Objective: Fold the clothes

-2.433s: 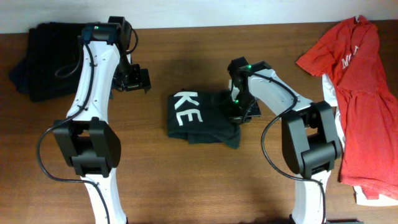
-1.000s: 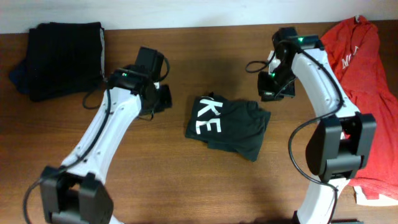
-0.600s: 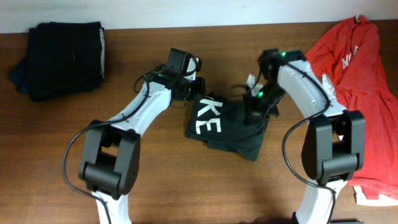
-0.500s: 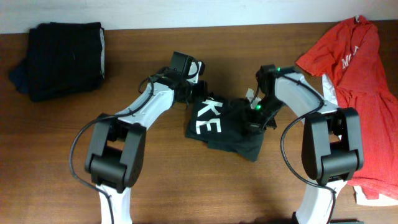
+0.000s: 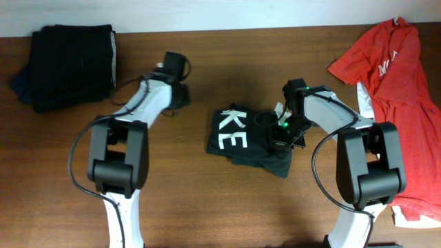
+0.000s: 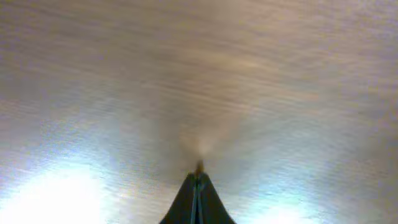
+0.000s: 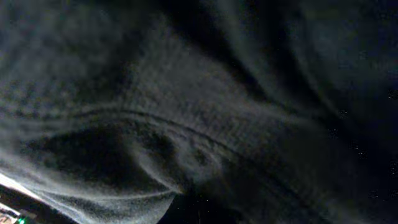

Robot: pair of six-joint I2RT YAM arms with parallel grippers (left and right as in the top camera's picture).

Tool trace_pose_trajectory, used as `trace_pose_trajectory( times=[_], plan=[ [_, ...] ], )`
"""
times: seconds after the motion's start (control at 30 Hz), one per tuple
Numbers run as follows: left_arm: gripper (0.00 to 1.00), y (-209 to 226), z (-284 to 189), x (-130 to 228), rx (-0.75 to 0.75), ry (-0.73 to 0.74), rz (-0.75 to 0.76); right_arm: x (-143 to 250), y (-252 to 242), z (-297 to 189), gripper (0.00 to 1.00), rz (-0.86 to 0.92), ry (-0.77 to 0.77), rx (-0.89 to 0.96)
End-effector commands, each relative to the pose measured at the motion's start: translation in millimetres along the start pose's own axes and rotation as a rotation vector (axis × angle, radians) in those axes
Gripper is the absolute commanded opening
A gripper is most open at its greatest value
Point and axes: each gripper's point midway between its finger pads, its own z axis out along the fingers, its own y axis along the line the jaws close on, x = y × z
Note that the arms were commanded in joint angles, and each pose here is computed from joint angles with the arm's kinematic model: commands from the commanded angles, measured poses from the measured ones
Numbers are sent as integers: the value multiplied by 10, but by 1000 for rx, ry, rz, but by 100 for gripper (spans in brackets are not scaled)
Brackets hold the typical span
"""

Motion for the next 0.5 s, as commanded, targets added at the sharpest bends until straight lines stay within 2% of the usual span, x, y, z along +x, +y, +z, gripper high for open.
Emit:
trace_pose_trajectory(
  times=[0.0, 0.03, 0.07, 0.13, 0.27, 0.47],
  plan=[
    [0, -445, -949, -447, 220, -136, 76, -241, -274, -51, 4, -8, -84, 168],
    [0, -804, -1299, -395, 400, -141, 144, -289, -253, -80, 4, -34, -98, 165],
    [1, -1214, -1537, -180, 587, -98, 235, -374, -233, -121, 4, -89, -126, 169],
    [1, -1523, -1560, 108, 668, -30, 294, -440, -234, -143, 4, -98, -151, 178],
    [1, -1830, -1356, 532, 659, 38, 372, -435, -241, -143, 4, -96, -149, 181],
    [1, -1880, -409, 935, 591, 223, 352, -439, -436, -224, 4, -33, -148, 172]
  ],
)
